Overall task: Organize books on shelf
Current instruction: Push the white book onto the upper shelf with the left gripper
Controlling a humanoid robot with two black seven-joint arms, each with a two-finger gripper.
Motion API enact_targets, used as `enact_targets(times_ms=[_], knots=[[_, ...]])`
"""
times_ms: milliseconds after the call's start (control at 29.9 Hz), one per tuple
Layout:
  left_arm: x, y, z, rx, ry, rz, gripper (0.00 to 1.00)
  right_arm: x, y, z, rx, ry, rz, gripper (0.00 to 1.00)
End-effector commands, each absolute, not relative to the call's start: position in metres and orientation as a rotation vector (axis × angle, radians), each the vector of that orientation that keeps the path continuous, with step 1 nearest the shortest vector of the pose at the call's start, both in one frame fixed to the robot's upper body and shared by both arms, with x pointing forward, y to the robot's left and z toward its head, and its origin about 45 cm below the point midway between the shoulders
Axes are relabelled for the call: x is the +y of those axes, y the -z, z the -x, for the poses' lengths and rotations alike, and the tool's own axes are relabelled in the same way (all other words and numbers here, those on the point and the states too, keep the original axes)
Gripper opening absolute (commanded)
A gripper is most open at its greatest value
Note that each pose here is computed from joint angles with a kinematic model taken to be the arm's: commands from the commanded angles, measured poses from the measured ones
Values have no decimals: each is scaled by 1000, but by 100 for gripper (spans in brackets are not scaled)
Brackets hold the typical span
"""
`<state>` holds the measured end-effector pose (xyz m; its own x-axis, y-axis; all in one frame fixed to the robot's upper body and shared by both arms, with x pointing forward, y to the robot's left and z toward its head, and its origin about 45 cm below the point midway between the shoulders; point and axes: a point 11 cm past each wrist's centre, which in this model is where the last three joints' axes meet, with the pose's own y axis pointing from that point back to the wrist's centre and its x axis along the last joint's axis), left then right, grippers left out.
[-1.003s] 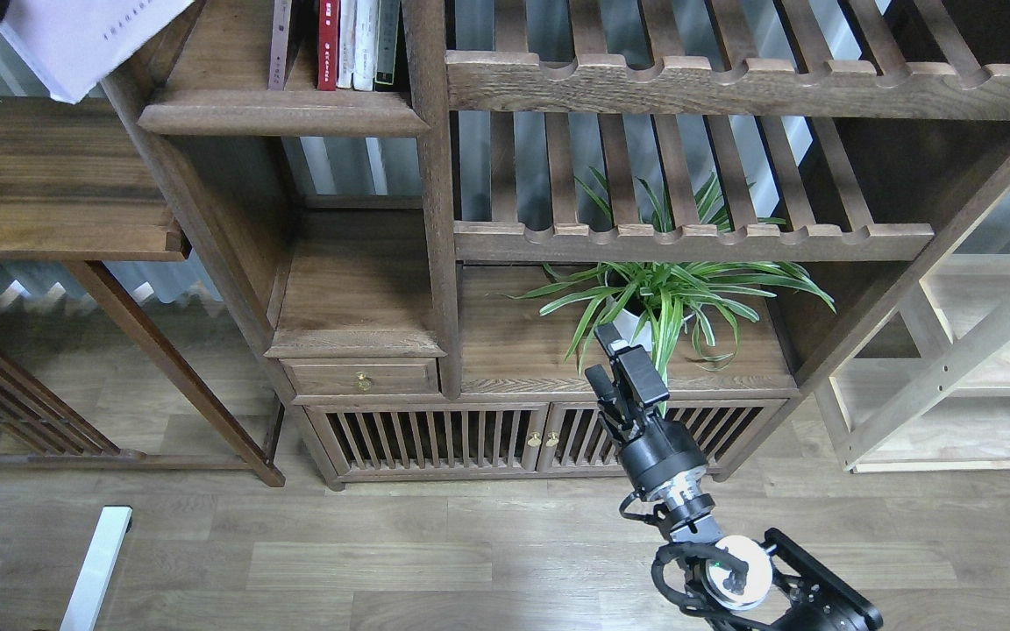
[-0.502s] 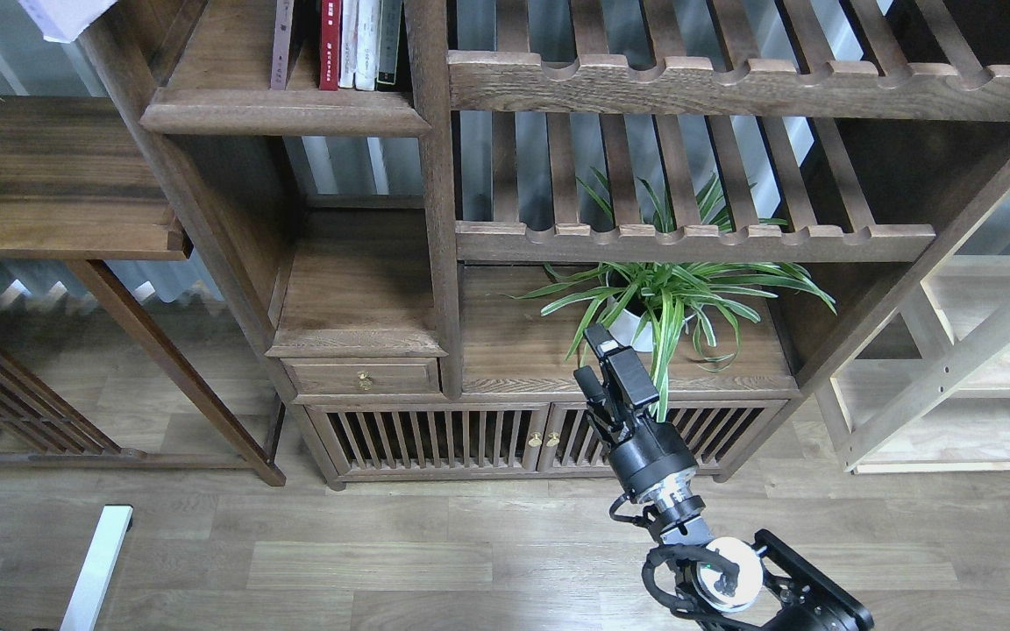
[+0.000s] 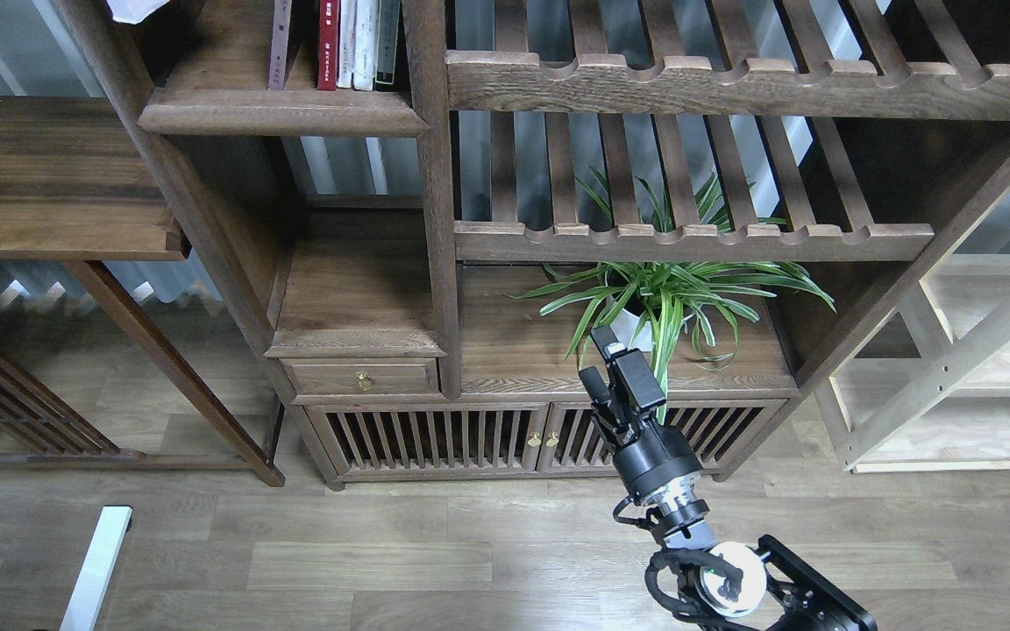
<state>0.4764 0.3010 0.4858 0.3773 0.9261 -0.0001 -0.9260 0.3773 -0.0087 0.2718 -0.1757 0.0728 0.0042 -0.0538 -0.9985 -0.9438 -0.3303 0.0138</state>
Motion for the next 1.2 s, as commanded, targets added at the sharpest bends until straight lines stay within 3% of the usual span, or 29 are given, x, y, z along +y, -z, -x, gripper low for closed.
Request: enact_targets(times_ms=[0,401,1170], knots=[[291,-489,-487,2,-1179,-16,1,-176,-73,-272,1074,-1429,1492,100],[270,-469,-511,68,-1177,-89,0,-179,-69,-267,1088,-1437,1470,100],[268,-454,-518,-197,-1168,67,0,-184,-54,-243,1124,-1477,1411,100]])
